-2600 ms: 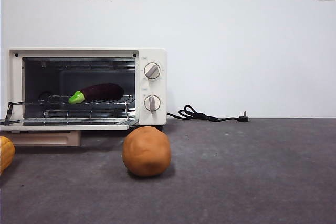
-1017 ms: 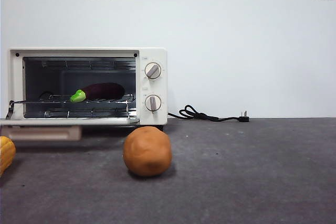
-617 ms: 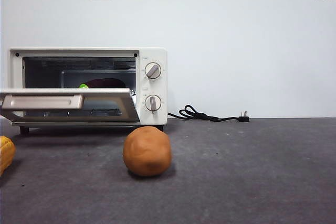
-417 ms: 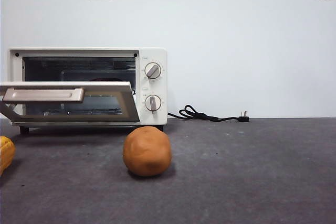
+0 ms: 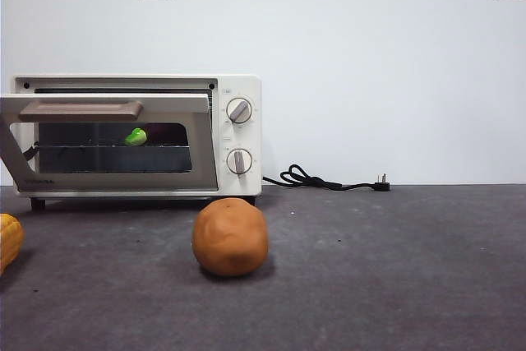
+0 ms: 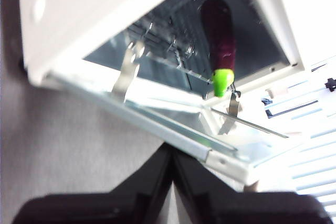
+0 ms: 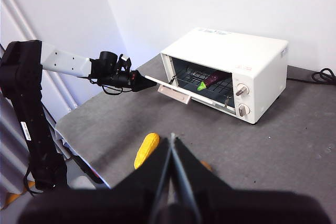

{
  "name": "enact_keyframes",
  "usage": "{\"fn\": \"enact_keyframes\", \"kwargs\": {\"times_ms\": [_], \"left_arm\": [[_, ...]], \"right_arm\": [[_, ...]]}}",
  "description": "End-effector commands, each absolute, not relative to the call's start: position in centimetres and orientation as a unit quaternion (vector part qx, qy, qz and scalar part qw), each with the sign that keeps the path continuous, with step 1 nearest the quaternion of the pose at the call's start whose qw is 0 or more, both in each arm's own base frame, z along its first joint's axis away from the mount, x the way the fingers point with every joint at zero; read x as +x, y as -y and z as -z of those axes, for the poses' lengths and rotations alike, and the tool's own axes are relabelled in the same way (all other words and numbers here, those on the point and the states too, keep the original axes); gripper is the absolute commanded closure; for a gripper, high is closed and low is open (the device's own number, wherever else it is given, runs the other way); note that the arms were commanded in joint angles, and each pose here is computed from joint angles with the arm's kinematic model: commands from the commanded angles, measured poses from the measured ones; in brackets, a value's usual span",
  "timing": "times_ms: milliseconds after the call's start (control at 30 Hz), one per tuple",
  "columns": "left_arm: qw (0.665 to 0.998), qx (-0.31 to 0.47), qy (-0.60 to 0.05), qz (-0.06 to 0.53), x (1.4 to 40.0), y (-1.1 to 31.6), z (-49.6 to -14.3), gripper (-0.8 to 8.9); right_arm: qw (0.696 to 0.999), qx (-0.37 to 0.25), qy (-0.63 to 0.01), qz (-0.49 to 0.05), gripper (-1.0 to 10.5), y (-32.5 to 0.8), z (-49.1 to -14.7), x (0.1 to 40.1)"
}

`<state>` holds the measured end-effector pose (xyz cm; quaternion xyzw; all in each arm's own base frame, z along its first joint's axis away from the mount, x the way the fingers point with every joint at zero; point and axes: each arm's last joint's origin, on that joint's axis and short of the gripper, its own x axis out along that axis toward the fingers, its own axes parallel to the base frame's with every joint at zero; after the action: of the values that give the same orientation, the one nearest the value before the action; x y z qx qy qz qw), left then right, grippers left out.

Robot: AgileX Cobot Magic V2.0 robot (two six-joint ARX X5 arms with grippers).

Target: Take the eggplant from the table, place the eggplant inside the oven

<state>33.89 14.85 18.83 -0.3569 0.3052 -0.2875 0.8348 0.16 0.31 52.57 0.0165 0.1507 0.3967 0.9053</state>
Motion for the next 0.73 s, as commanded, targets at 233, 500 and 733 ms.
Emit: {"fn": "enact_keyframes", "kwargs": {"times_ms": [233,500,733], "left_arm": [[0.861,-0.305,-0.281,0.294,36.0,-14.0,-21.9,8.19],[0.875,-0.28,-0.272,0.287,37.0,-13.6,-23.4,8.19],[0.872,-0.286,-0.281,0.281,36.9,-13.6,-23.9,8.19]], "right_arm": [[0.904,0.017,-0.164,-0.395,9.6,-0.2,-52.3,0.1],[0.904,0.021,-0.166,-0.394,9.6,-0.2,-52.3,0.1],[0.903,0.028,-0.169,-0.393,9.6,-0.2,-52.2,0.1]]}}
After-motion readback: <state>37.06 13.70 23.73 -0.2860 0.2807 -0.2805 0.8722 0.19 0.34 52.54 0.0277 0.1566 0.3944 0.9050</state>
